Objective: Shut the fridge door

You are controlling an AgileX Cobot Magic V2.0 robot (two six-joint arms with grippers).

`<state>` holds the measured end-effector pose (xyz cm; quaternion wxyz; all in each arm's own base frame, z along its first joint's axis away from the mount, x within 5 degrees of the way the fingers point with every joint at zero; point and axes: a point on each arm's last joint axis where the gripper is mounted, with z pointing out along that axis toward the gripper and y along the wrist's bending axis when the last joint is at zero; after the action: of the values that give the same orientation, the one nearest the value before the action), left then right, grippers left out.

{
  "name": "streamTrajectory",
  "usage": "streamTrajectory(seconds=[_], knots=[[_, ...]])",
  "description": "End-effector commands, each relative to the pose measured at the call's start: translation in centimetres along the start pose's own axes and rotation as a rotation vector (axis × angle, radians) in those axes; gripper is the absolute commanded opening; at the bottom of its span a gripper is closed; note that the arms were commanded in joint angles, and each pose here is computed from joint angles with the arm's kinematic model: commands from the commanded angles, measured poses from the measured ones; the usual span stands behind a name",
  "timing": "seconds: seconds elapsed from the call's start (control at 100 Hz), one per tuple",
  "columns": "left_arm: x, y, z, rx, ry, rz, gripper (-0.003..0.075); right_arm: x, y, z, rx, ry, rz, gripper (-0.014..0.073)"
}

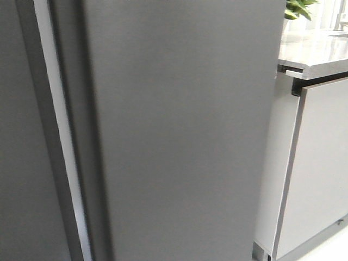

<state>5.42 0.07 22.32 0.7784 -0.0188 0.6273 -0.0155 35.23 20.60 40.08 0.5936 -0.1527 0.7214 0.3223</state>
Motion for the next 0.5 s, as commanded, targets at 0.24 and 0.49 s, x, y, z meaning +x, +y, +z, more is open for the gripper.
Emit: streamTrajectory(seconds=[0.24, 0.49], knots=[[0.5, 0.1, -0.1, -0.001, -0.049, -0.006, -0.0020, -1.3, -0.8, 5.8, -0.037, -0.073, -0.023, -0.0045], [0.5, 0.1, -0.1, -0.001, -0.049, -0.006, -0.0020, -1.1, -0.6, 5.7, -0.085, -0.042, -0.027, -0.0045]])
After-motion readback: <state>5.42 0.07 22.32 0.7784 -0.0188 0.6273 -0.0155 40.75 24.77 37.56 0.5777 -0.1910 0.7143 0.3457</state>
